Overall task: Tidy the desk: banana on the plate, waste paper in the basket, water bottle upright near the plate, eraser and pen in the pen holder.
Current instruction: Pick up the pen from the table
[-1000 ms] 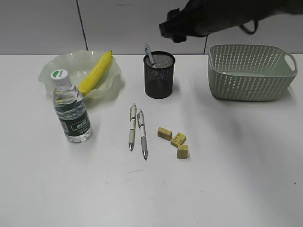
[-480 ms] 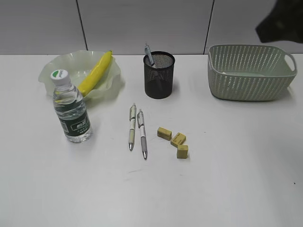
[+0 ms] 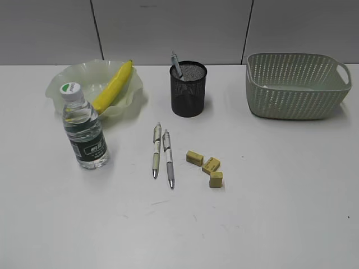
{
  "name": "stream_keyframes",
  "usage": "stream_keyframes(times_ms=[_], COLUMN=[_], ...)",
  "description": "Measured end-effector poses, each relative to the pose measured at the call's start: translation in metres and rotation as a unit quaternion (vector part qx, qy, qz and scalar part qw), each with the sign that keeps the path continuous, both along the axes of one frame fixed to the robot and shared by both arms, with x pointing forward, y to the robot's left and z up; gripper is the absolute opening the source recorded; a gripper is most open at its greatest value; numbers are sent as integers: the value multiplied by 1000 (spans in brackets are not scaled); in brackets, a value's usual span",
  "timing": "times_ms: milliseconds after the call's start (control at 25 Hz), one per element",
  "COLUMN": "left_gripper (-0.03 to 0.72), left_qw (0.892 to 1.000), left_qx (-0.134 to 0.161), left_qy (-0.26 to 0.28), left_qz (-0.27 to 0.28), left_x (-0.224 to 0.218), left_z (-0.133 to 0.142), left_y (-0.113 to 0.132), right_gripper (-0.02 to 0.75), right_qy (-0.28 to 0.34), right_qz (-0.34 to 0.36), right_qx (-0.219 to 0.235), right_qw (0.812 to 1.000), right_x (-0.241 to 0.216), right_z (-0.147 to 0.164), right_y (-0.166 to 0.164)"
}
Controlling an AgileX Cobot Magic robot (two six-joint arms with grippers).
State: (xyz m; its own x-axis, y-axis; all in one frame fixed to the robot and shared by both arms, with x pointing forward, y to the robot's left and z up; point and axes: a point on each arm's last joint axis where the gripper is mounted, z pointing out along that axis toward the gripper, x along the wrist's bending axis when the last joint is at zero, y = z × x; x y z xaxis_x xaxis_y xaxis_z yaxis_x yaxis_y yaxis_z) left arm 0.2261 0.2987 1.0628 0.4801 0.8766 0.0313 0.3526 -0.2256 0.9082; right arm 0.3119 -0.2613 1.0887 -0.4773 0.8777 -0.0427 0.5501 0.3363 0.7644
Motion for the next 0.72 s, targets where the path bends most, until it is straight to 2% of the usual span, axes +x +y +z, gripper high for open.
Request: stream_keyframes(times_ms=[120,200,400,560,720], left_gripper=[468,468,468,468,468], left_qw=[1000,1000,998,994,981], left_qx=[0,-6,-50,-74,-92], left_qy=[-1,0,12,78,170], left_qz=[0,-3,-21,-27,-31], left_x=[0,1,24,69,123], left_z=[0,2,26,47,59], left_y=[0,-1,-18,-42,-71], right_gripper=[477,475,464,456,454], right_qy=[-31,-64,-132,-119,-93], right_qz=[-2,-2,-2,-3,-6], right_qx=[21,40,78,70,53], right_qw=[999,997,988,990,994], right_x=[-27,-41,-64,-69,-68], right_z=[-18,-18,-15,-21,-31], right_y=[-15,-23,-35,-38,-39])
